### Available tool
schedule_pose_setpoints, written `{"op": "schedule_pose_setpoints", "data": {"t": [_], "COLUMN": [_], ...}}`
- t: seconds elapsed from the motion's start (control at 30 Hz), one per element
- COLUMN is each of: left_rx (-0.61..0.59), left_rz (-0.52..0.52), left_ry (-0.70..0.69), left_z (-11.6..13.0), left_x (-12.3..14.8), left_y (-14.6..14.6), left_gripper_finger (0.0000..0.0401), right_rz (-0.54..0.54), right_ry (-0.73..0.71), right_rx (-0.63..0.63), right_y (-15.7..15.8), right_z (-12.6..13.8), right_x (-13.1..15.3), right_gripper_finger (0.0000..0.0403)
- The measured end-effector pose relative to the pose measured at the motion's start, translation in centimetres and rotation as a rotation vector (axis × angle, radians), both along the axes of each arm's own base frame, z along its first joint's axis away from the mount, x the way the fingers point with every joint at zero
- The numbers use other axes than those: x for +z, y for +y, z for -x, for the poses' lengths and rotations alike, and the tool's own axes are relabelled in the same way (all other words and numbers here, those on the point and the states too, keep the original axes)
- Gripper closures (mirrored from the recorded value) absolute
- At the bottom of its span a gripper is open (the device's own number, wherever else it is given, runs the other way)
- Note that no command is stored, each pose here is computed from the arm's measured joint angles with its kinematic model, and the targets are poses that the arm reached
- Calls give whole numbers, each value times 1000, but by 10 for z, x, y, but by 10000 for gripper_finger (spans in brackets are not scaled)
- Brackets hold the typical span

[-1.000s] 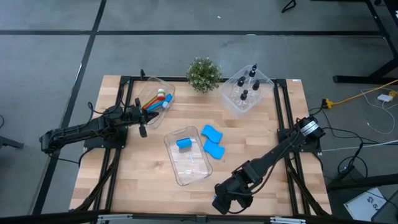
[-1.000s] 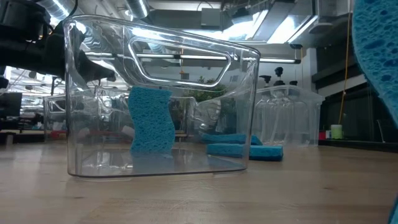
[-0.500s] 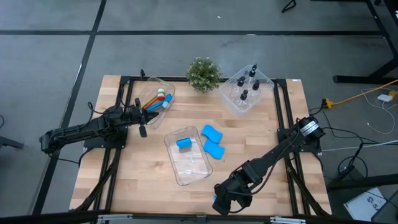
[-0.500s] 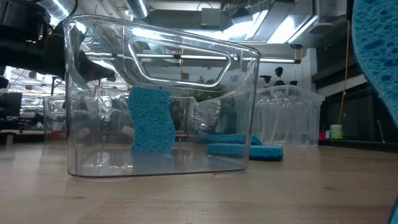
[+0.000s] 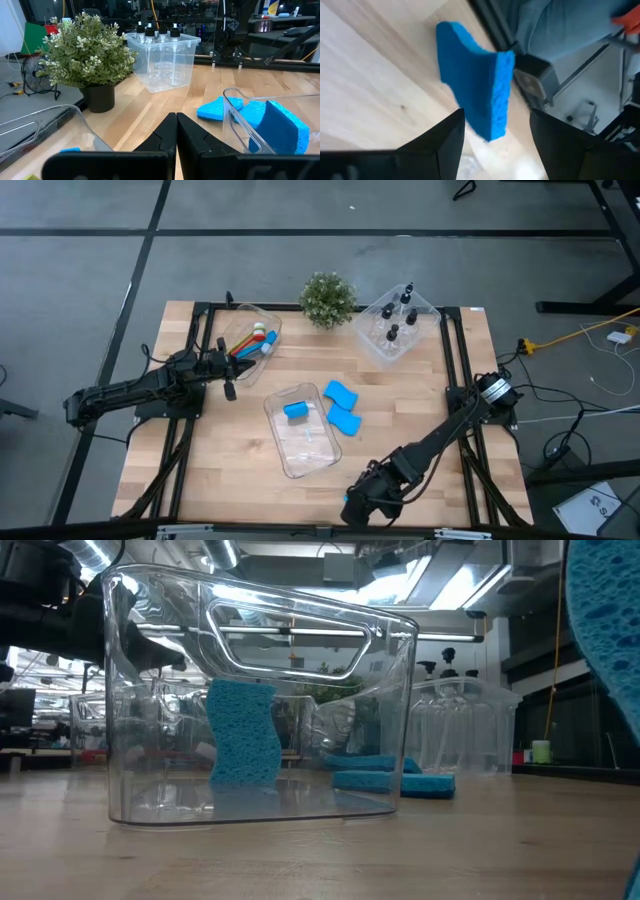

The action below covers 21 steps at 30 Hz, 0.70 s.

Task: Pick & Place Kitchen Sink Supplies
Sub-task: Put the sponge into the bottom transparent bin

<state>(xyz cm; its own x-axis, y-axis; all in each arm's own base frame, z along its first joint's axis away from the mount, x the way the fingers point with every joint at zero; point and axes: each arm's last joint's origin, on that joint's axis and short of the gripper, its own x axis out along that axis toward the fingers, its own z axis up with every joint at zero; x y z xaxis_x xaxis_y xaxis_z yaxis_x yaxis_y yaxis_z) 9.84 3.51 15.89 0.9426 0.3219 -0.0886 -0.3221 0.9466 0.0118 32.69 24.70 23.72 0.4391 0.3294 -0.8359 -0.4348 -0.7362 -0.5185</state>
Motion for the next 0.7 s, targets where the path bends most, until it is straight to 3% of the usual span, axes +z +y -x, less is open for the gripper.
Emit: {"op": "schedule_pose_setpoints", "data": {"t": [0.47,0.7], "left_rx": [0,0], "left_rz": [0,0], "left_ry": [0,0], "left_z": [0,0], "left_x": [0,0], "left_y": [0,0], "left_gripper_finger": [399,399], "right_rz": [55,-6], "right_ry": [51,97], "right_rx": [14,-41], "right_y": [3,4], "right_z": [-1,-1], "right_x": [-18,-18], "right_gripper_finger": [182,195]}}
